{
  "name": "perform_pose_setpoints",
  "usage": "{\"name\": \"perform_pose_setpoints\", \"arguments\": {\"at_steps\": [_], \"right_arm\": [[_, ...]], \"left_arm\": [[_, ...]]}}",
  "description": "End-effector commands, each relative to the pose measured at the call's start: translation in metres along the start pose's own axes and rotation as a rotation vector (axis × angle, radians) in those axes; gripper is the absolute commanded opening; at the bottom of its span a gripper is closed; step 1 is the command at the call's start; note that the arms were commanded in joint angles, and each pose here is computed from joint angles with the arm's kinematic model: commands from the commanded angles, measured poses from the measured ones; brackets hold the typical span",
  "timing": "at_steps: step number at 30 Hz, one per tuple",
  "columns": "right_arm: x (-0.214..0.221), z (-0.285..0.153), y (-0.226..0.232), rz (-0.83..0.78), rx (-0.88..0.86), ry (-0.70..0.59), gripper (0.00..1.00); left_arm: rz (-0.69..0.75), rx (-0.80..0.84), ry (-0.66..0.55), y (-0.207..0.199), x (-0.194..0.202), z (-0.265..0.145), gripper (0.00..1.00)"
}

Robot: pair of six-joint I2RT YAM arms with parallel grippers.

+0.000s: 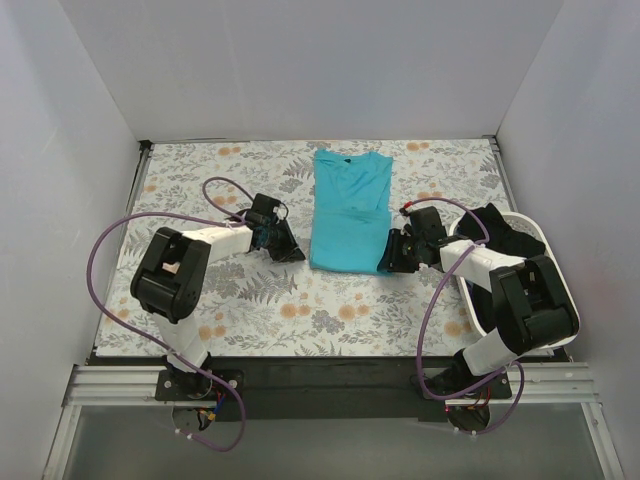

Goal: Fold and stack the t-shirts
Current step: Fold the tshirt

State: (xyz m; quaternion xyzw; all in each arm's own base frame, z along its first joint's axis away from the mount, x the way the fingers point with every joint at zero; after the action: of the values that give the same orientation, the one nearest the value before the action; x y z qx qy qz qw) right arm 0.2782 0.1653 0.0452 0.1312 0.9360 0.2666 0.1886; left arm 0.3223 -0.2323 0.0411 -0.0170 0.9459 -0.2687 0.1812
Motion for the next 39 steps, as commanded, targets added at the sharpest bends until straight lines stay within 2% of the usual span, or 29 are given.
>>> {"name": "perform_pose_setpoints", "arguments": {"at_steps": [1, 5, 9, 12, 20, 26, 31, 33, 34, 36, 37, 39], "right_arm": [[0.001, -0.006, -0.004, 0.004, 0.012, -0.006, 0.43], [0.001, -0.006, -0.002, 0.002, 0.006, -0.006, 0.43], [0.0, -0.005, -0.001, 0.003, 0.004, -0.004, 0.43], [0.0, -0.005, -0.001, 0.005, 0.003, -0.002, 0.43], [0.003, -0.009, -0.006, 0.002, 0.018, -0.013, 0.43], [0.006, -0.01, -0.011, 0.006, 0.039, -0.014, 0.43], [0.004, -0.013, -0.014, 0.001, 0.058, -0.026, 0.43], [0.001, -0.017, -0.011, -0.005, 0.056, -0.041, 0.43], [0.001, -0.02, -0.01, -0.004, 0.057, -0.045, 0.45], [-0.005, -0.027, -0.007, -0.01, 0.054, -0.075, 0.49], [-0.006, -0.03, -0.006, -0.013, 0.056, -0.085, 0.53], [-0.008, -0.034, -0.006, -0.012, 0.063, -0.105, 0.56]], "left_arm": [[0.051, 0.018, -0.113, -0.022, -0.032, -0.029, 0.01], [0.076, 0.115, -0.14, -0.048, -0.042, -0.042, 0.0], [0.116, 0.166, -0.105, -0.069, -0.03, -0.03, 0.0], [0.099, 0.15, -0.055, -0.065, -0.014, -0.013, 0.0], [0.028, 0.013, 0.027, -0.018, 0.029, 0.013, 0.0], [0.031, -0.015, 0.024, -0.012, 0.031, 0.012, 0.0], [0.061, -0.012, -0.018, -0.025, 0.012, -0.004, 0.01], [0.073, -0.023, -0.038, -0.026, 0.006, -0.009, 0.04], [0.078, -0.018, -0.051, -0.03, 0.001, -0.017, 0.12], [0.09, -0.01, -0.062, -0.034, -0.002, -0.024, 0.19], [0.097, -0.004, -0.077, -0.038, -0.005, -0.031, 0.28], [0.103, 0.001, -0.083, -0.04, -0.005, -0.037, 0.33]]}}
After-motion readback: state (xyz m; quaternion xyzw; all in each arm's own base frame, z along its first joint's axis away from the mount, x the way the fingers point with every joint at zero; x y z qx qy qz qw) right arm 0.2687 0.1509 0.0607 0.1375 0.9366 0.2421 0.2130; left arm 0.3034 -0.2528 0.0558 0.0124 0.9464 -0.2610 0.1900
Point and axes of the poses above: each gripper's point midway between its finger pads, its own z axis out along the fingers, its own y axis along the line the jaws close on, x = y × z, the point moved 2 cm from there along -z, back along the fingers, and after that the axes turned 15 degrees about z, right-handed, at the moved point
